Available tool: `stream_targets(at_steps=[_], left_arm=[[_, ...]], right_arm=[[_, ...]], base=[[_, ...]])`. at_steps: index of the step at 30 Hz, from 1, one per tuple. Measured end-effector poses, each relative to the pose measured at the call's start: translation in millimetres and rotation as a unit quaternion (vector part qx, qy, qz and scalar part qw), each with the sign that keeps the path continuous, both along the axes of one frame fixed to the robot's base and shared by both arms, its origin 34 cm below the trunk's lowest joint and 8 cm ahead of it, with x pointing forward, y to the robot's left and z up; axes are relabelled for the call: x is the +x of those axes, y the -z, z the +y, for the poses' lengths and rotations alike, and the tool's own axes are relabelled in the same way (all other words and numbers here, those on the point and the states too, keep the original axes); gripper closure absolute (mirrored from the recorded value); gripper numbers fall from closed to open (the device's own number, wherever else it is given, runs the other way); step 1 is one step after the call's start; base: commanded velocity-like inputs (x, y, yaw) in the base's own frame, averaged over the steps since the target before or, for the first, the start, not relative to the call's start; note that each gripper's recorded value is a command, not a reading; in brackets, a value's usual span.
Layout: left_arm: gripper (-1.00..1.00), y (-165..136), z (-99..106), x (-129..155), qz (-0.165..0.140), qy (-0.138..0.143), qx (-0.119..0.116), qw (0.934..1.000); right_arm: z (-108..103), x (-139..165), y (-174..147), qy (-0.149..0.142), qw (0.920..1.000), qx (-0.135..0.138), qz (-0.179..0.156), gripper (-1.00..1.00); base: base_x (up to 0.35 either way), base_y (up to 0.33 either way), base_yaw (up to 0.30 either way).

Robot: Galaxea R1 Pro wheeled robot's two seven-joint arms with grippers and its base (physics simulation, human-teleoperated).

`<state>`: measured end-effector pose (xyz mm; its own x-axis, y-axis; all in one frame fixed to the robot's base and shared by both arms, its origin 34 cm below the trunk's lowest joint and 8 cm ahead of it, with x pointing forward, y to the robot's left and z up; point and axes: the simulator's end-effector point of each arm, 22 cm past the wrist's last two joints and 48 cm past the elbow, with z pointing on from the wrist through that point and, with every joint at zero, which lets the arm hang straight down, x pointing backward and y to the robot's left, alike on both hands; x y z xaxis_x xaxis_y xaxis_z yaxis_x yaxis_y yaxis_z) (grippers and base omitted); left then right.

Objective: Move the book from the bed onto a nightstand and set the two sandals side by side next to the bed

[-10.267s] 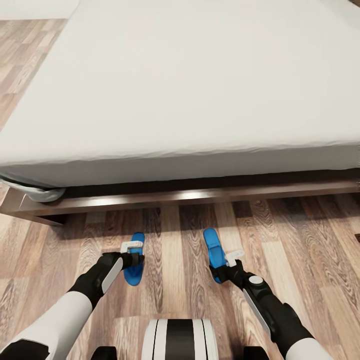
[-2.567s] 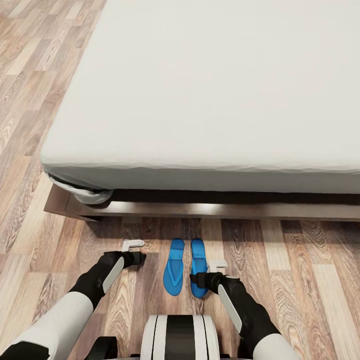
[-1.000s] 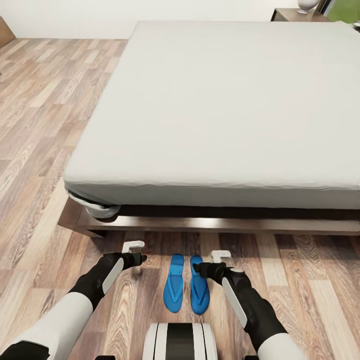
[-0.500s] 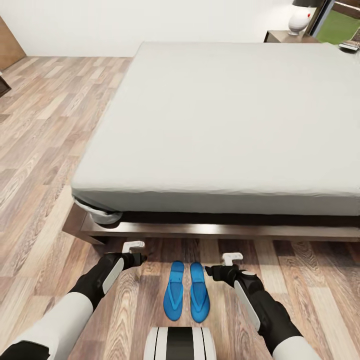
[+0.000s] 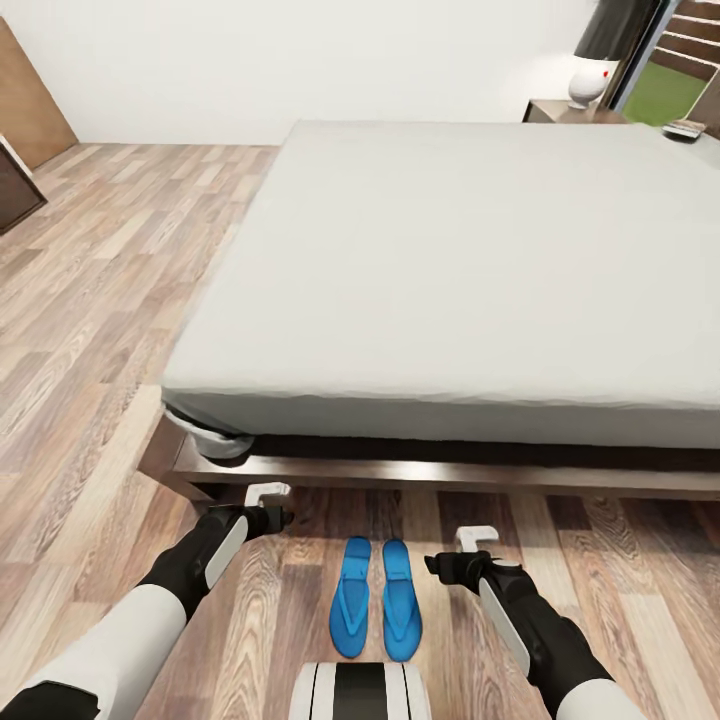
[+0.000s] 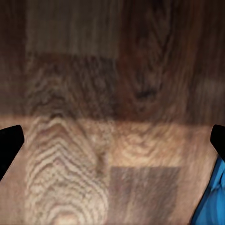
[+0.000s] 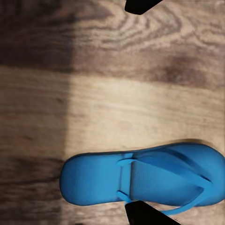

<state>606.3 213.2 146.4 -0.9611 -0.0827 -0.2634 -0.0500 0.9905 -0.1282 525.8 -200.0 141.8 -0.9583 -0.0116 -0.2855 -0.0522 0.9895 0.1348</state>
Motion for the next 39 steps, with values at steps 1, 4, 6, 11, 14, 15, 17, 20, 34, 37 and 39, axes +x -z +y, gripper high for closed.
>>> stream_targets(at_steps=[1, 4, 6, 11, 14, 15, 17, 20, 34, 37, 39], left_arm=[[-1.00, -2.3, 0.0, 1.6, -0.002, 0.000, 0.000, 1.0000], [-1.00, -9.5, 1.0, 6.8, -0.010, -0.002, 0.001, 0.9999], [-1.00, -14.0, 1.1, 9.4, -0.014, -0.002, 0.001, 0.9999], [-1.00, -25.1, 1.4, 15.9, -0.023, -0.002, 0.001, 0.9997], [-1.00, -31.9, 1.4, 19.7, -0.029, -0.001, 0.002, 0.9996], [-1.00, -34.2, 1.2, 20.9, -0.032, -0.001, 0.002, 0.9995], [-1.00, -38.8, 1.3, 23.5, -0.036, -0.001, 0.002, 0.9994], [-1.00, -45.8, 1.5, 27.2, -0.042, -0.002, 0.002, 0.9991], [-1.00, -79.7, 0.3, 43.6, -0.071, -0.001, 0.001, 0.9975], [-1.00, -87.0, 0.3, 46.8, -0.077, -0.001, 0.001, 0.9971], [-1.00, -91.9, 0.3, 49.0, -0.081, -0.001, 0.001, 0.9967]], right_arm=[[-0.6, -0.8, -0.2, 0.000, 1.0000, -0.001, 0.000, -1.00], [-1.5, -1.4, -2.3, 0.000, 1.0000, -0.002, -0.001, -1.00], [-1.7, 0.1, -5.1, 0.000, 1.0000, -0.003, -0.004, -1.00], [-1.6, 4.9, -12.8, 0.000, 0.9999, -0.003, -0.012, -1.00], [-1.7, 8.8, -18.4, -0.001, 0.9998, -0.003, -0.018, -1.00], [-1.6, 10.2, -20.3, -0.001, 0.9998, -0.003, -0.020, -1.00], [-1.7, 12.8, -24.2, -0.001, 0.9997, -0.003, -0.024, -1.00], [-1.7, 16.7, -30.0, -0.001, 0.9995, -0.003, -0.030, -1.00], [-2.1, 34.5, -58.6, 0.000, 0.9983, -0.004, -0.059, -1.00], [-2.1, 38.1, -64.8, 0.000, 0.9979, -0.004, -0.065, -1.00], [-2.0, 40.4, -68.9, 0.000, 0.9976, -0.004, -0.069, -1.00]], base=[[0.000, 0.000, 0.209], [0.000, 0.000, 0.237], [0.000, 0.000, 0.251], [-0.172, 0.000, 0.264], [-0.288, 0.000, 0.267], [-0.315, 0.000, 0.268], [-0.325, 0.000, 0.268], [-0.331, 0.000, 0.268], [-0.153, 0.000, 0.268], [-0.008, 0.000, 0.269], [-0.004, 0.000, 0.269]])
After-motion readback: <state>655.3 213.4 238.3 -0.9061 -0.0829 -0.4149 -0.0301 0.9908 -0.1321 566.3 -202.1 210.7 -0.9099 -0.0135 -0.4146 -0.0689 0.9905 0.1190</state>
